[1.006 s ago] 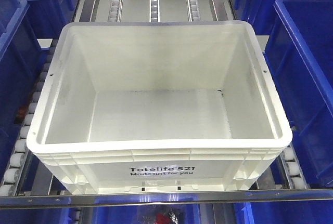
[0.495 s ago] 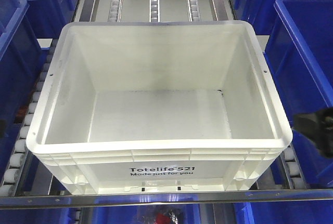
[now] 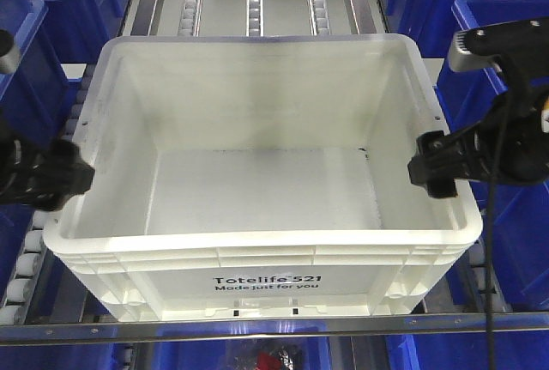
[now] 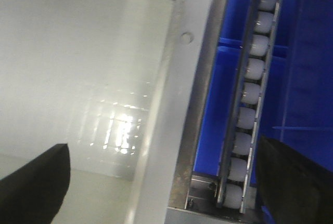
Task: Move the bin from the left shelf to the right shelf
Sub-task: 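Lower both grippers onto the side rims of the white tote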
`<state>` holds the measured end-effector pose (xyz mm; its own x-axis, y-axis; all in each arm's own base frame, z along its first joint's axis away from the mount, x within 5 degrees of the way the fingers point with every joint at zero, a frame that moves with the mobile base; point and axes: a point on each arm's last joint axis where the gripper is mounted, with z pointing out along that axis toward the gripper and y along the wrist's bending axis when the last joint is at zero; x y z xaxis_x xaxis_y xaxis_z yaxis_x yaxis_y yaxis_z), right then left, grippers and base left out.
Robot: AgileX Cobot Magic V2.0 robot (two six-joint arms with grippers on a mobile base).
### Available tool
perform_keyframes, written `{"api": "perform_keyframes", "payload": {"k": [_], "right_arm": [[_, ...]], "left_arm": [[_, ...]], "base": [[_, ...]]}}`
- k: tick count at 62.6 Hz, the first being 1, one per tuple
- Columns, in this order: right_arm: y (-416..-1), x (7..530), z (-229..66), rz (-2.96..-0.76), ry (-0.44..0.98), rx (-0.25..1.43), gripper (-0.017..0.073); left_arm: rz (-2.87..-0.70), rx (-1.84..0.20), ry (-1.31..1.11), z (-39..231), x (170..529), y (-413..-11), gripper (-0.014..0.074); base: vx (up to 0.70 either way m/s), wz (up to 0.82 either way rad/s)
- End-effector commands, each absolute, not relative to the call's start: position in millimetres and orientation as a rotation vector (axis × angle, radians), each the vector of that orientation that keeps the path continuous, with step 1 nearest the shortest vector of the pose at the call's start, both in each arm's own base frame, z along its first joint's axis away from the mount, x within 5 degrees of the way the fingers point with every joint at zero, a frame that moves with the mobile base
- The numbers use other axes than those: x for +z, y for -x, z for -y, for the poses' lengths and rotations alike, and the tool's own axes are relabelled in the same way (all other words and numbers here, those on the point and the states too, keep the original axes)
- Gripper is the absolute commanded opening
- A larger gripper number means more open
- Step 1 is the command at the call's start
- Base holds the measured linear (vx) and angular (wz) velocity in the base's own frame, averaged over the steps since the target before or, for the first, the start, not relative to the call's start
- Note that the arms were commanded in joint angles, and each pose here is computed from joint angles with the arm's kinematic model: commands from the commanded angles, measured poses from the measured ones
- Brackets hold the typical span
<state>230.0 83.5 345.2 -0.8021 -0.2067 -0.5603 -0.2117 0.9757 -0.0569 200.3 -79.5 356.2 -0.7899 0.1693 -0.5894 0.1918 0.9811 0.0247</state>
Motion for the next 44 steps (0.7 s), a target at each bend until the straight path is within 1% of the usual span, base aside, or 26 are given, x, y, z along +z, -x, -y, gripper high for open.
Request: {"api": "perform_keyframes", "payload": {"k": [1,11,20,29,44], "right_arm": [[-244,359,-85,-2.465,0.251,-0.02,0.0679],[-265,358,-92,-2.501,0.248,-0.051,0.0676],[-283,358,-89,-2.526,0.209,-0.064,0.0673],[-296,353,-91,-2.541,0.255,-0.07,0.0668],[-306,345,-96,-2.557,0.257,-0.058,0.0657]], "left_arm": [[-2.407,-0.073,-0.182,84,369,-212,0.0591],[-2.402,-0.024,-0.077,86,369,-230,0.0591],[-2.402,-0.012,-0.081,92,370,-245,0.0591],[-2.413,-0.005,-0.084,99,367,-258,0.0591],[-2.46,0.016,-0.076,109,352,-280,0.0591]], "base": [[0.0,0.0],[0.0,0.0],[0.0,0.0],[0.0,0.0],[0.0,0.0]]}}
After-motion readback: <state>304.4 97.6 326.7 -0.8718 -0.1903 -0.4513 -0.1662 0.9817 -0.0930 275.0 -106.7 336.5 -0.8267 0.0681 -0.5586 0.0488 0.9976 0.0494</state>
